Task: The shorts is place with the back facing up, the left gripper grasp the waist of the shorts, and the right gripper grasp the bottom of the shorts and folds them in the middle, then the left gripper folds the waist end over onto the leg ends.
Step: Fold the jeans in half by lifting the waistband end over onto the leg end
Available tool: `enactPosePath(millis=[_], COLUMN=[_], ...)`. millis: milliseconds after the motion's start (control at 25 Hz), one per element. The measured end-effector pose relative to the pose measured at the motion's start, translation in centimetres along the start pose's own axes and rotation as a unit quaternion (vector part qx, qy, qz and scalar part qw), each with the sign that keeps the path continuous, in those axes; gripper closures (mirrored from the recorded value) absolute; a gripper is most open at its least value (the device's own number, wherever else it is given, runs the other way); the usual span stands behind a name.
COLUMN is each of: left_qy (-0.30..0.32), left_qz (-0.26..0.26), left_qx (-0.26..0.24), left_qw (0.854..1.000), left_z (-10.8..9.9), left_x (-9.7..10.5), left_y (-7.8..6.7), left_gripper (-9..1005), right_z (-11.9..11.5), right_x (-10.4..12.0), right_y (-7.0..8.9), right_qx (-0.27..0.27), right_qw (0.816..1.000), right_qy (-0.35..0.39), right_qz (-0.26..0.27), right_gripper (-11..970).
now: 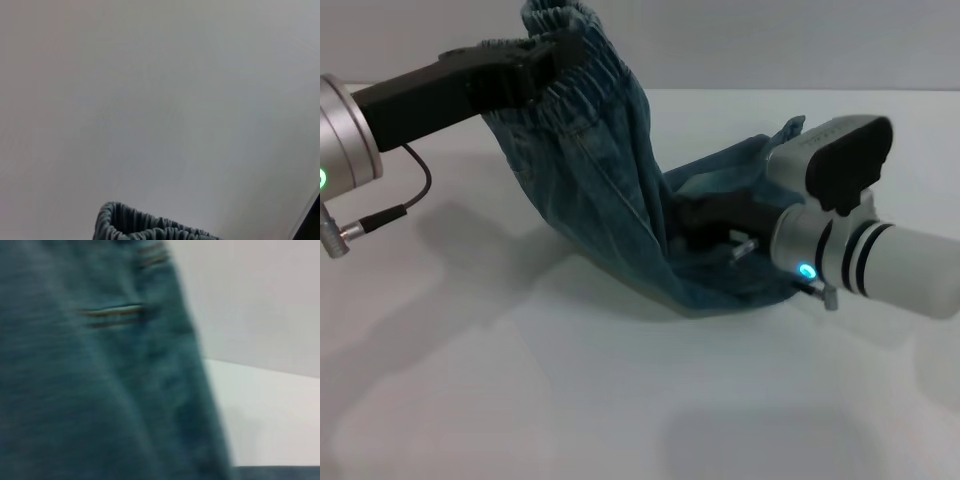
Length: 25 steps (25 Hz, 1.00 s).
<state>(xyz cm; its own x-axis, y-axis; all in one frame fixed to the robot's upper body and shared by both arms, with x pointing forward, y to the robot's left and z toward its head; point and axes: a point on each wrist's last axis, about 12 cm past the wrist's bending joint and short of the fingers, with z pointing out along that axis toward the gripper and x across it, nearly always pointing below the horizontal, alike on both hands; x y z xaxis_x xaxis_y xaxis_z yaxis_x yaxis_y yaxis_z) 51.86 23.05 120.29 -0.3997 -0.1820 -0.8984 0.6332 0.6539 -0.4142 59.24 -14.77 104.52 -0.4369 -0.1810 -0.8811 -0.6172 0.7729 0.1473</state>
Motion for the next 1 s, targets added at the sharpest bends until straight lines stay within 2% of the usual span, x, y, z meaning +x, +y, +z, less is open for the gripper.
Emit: enactPosePath(millis=[40, 280, 400, 560, 600, 640, 800, 920, 1000], left_qy=[0.001, 0.003, 0.004, 0.005, 0.005, 0.004, 0.001, 0.001, 0.001], left_qz=[0.0, -0.001, -0.003, -0.003, -0.003, -0.003, -0.003, -0.006, -0.006], left_qx=[0.002, 0.002, 0.001, 0.001, 0.001, 0.001, -0.004, -0.008, -0.009], left_qw=[1.0, 1.0, 1.0, 1.0, 1.0, 1.0, 1.0, 1.0, 1.0], left_z=[0.0, 0.0, -0.1, -0.1, -0.2, -0.2, -0.2, -0.3, -0.4], left_x=[0.0, 0.2, 0.3, 0.3, 0.3, 0.3, 0.2, 0.2, 0.2], left_y=[0.0, -0.1, 0.0, 0.0, 0.1, 0.1, 0.3, 0.5, 0.6], left_gripper=[925, 926, 926, 926, 926, 926, 925, 925, 925], right_z=[0.0, -0.4, -0.4, -0.5, -0.6, -0.6, -0.9, -1.0, -1.1], right_x=[0.0, -2.0, -2.9, -2.2, -1.1, -1.1, 0.6, 1.2, 1.5], right_y=[0.0, -3.1, -3.8, -2.3, -1.1, -1.1, 1.6, 2.2, 1.8], right_qx=[0.0, 0.062, 0.069, 0.037, 0.018, 0.018, -0.015, -0.019, -0.013], right_qw=[1.0, 0.998, 0.997, 0.998, 0.999, 0.999, 0.999, 0.999, 1.0], right_qy=[0.0, -0.028, -0.038, -0.043, -0.034, -0.034, -0.021, -0.014, -0.008], right_qz=[0.0, -0.011, -0.012, -0.016, -0.022, -0.022, -0.032, -0.032, -0.019], right_gripper=[883, 881, 881, 880, 879, 879, 878, 877, 877])
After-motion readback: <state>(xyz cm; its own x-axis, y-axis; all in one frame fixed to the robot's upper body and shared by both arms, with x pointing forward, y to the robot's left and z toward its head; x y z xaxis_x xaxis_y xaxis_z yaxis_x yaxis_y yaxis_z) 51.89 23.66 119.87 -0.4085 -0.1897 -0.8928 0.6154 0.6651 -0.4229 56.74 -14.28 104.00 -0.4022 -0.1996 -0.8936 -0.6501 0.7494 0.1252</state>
